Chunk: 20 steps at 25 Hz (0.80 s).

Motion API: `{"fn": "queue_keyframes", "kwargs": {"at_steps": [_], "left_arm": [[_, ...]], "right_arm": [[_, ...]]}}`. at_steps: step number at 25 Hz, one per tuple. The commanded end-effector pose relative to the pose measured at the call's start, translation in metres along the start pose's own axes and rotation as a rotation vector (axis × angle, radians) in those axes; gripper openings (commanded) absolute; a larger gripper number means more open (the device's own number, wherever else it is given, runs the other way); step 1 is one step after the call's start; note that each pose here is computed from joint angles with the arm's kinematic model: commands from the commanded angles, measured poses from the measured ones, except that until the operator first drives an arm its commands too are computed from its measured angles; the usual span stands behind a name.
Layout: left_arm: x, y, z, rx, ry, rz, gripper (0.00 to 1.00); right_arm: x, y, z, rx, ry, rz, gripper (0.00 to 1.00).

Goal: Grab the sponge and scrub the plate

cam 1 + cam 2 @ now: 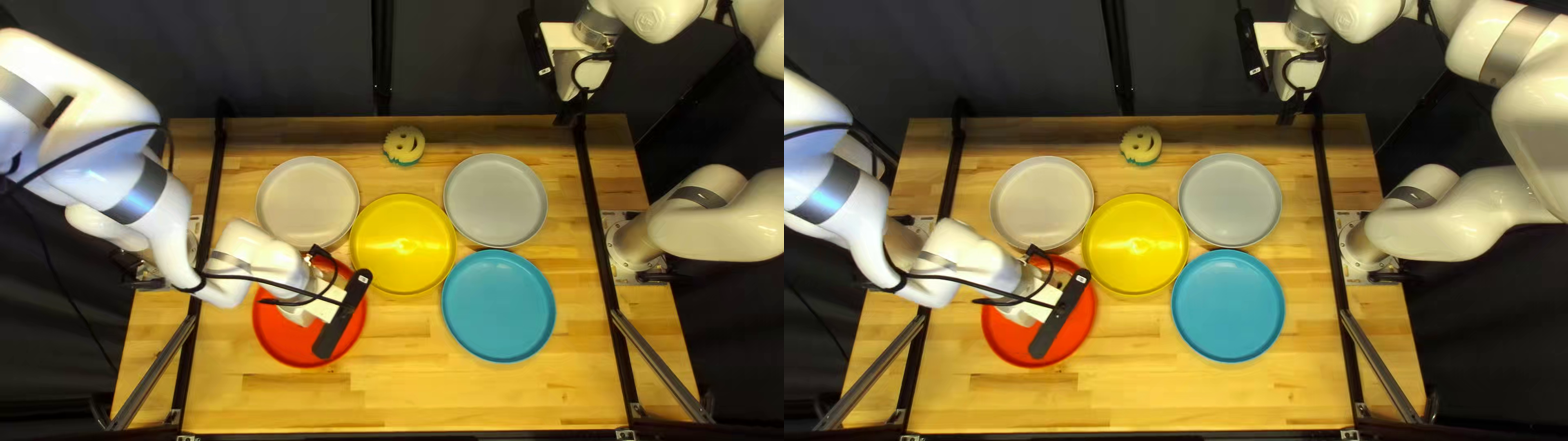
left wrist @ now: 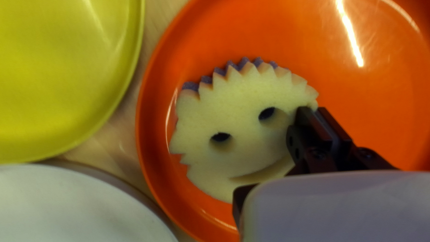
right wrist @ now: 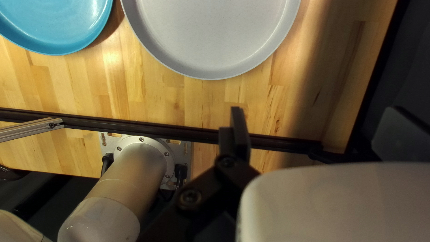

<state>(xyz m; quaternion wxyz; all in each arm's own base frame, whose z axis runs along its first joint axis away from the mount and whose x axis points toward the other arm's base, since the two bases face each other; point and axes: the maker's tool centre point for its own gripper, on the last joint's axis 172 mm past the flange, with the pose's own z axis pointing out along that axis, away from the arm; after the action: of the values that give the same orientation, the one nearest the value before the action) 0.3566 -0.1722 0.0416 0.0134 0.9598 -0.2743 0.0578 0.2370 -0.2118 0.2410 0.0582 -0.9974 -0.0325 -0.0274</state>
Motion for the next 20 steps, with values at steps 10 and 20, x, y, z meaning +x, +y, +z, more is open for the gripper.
{"fn": "queue_keyframes", "kwargs": {"at_steps": [10,20], "left_arm": [[-0.051,0.045,-0.013,-0.001,-0.032,-0.042,0.00],[-0.039,0.039,-0.008,-0.001,-0.025,-0.055,0.00]], "right_arm": [[0.000,0.000,0.000,0.000,0.000,0.000,1.00],[0.000,0.000,0.000,0.000,0.000,0.000,1.00]]}}
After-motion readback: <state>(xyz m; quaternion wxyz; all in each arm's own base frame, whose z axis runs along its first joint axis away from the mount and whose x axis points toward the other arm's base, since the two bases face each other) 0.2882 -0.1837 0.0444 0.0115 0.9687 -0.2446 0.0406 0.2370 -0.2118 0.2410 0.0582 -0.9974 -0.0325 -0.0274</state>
